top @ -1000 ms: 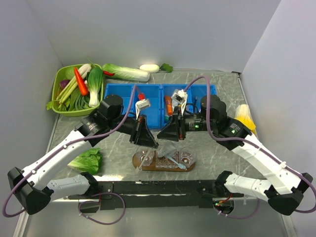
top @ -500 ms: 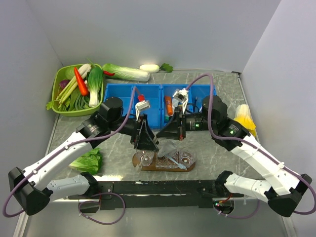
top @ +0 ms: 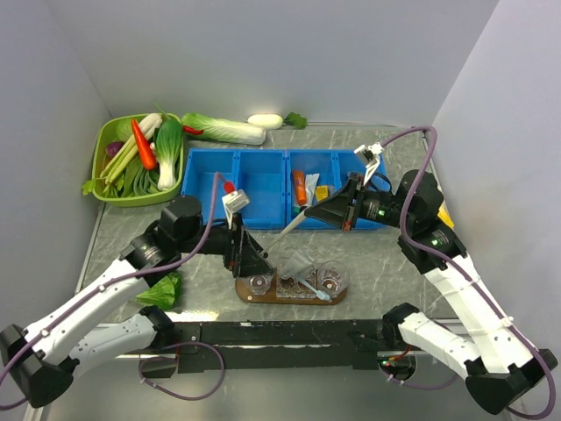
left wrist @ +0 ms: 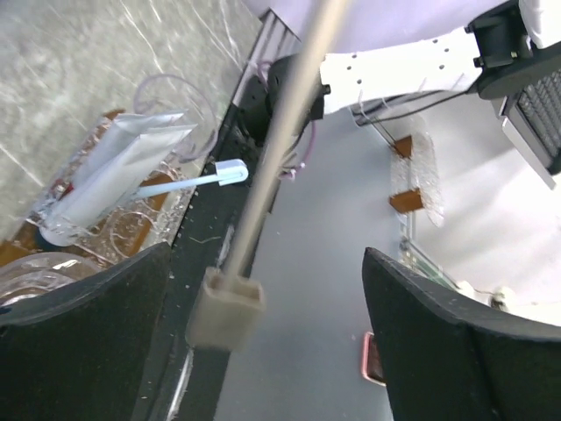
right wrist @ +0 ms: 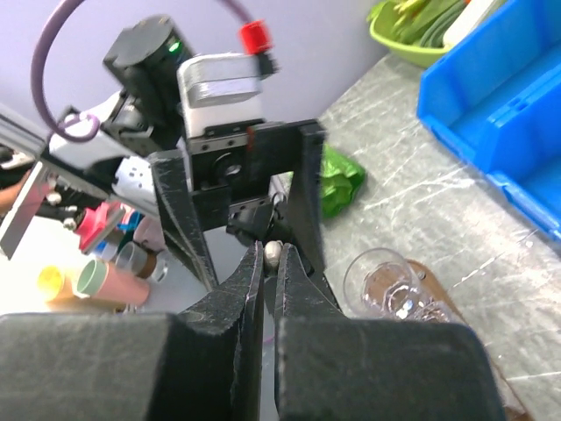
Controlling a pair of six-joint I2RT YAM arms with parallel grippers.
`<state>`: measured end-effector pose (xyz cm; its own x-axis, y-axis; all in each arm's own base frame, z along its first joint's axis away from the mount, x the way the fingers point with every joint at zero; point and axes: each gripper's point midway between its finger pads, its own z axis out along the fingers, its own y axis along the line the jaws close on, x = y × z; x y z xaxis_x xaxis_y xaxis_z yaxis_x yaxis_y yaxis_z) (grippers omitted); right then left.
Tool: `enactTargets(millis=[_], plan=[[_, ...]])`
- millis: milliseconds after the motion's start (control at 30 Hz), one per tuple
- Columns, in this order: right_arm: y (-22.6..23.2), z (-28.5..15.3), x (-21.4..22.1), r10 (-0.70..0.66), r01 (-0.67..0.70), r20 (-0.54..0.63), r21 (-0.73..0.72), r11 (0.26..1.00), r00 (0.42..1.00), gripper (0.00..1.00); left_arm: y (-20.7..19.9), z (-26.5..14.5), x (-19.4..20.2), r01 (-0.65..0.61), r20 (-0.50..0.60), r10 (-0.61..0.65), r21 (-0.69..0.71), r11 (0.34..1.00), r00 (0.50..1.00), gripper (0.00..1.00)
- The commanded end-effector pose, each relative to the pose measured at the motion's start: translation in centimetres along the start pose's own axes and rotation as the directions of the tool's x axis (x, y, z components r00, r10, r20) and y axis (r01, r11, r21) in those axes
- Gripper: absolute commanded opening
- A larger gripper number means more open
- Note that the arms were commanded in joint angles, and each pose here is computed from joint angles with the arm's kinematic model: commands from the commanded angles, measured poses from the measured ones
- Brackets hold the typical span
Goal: Prepare toiletry sets of a toothbrush and toothpaste on the tray
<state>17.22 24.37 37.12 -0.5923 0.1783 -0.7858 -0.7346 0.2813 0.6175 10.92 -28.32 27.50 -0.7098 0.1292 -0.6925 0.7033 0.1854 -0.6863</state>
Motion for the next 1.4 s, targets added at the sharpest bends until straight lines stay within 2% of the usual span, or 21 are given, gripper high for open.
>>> enactTargets(millis=[0, 467, 633, 700, 733, 767, 867, 1000, 1067, 1233, 1267, 1367], plan=[[0.6, -0.5, -1.2, -0.019, 0.020, 0.042, -0.028, 0.999, 0.999, 0.00, -0.1, -0.7, -0.9, -0.049, 0.075, 0.052, -0.038, 0.998, 0.996, 0.91], [-1.3, -0.6, -1.3, 0.024, -0.025, 0.050, 0.012, 1.000, 0.998, 0.00, 0.3, -0.2, -0.4, -0.039, 0.071, 0.040, -0.014, 0.999, 0.997, 0.59], [-1.8, -0.5, -0.9, 0.044, -0.044, 0.039, 0.010, 0.999, 0.998, 0.00, 0.1, 0.0, -0.4, -0.041, 0.075, 0.040, 0.014, 0.999, 0.996, 0.53], [-1.9, -0.5, -0.8, 0.048, -0.048, 0.033, 0.008, 0.999, 0.998, 0.00, 0.1, 0.0, -0.6, -0.048, 0.082, 0.046, 0.014, 0.999, 0.996, 0.48], [-2.1, -0.4, -0.8, 0.054, -0.054, 0.031, 0.011, 0.998, 0.998, 0.00, 0.1, 0.1, -0.6, -0.047, 0.083, 0.046, 0.013, 0.999, 0.995, 0.45], [-2.1, -0.5, -0.7, 0.052, -0.053, 0.030, 0.010, 0.999, 0.998, 0.00, 0.2, 0.1, -0.6, -0.050, 0.085, 0.048, 0.012, 0.999, 0.995, 0.35], [-2.6, -0.4, -0.5, 0.063, -0.063, 0.022, 0.020, 0.998, 0.998, 0.00, 0.0, 0.1, -0.7, -0.051, 0.088, 0.049, 0.024, 0.998, 0.995, 0.20], [-3.5, -0.2, -0.2, 0.068, -0.069, 0.013, 0.045, 0.997, 0.998, 0.00, 0.2, 0.3, -0.5, -0.042, 0.083, 0.039, 0.030, 0.999, 0.996, 0.04], [-3.9, -0.2, -0.1, 0.075, -0.076, 0.010, 0.057, 0.995, 0.997, 0.00, 0.3, 0.3, -0.3, -0.030, 0.076, 0.028, 0.025, 0.999, 0.997, 0.01], [-4.6, -0.4, -0.3, 0.062, -0.063, 0.020, 0.095, 0.993, 0.998, 0.25, 0.1, -0.1, 0.2, -0.004, 0.082, 0.002, 0.028, 1.000, 0.997, 0.01], [-4.7, -0.5, -0.3, 0.061, -0.063, 0.024, 0.104, 0.993, 0.998, 0.34, -0.1, -0.2, 0.2, -0.002, 0.084, -0.001, 0.030, 1.000, 0.996, 0.01], [-5.0, -0.7, -0.4, 0.046, -0.049, 0.030, 0.123, 0.991, 0.998, 0.51, -0.7, -0.7, 0.2, 0.012, 0.100, -0.016, 0.042, 0.999, 0.995, 0.01]])
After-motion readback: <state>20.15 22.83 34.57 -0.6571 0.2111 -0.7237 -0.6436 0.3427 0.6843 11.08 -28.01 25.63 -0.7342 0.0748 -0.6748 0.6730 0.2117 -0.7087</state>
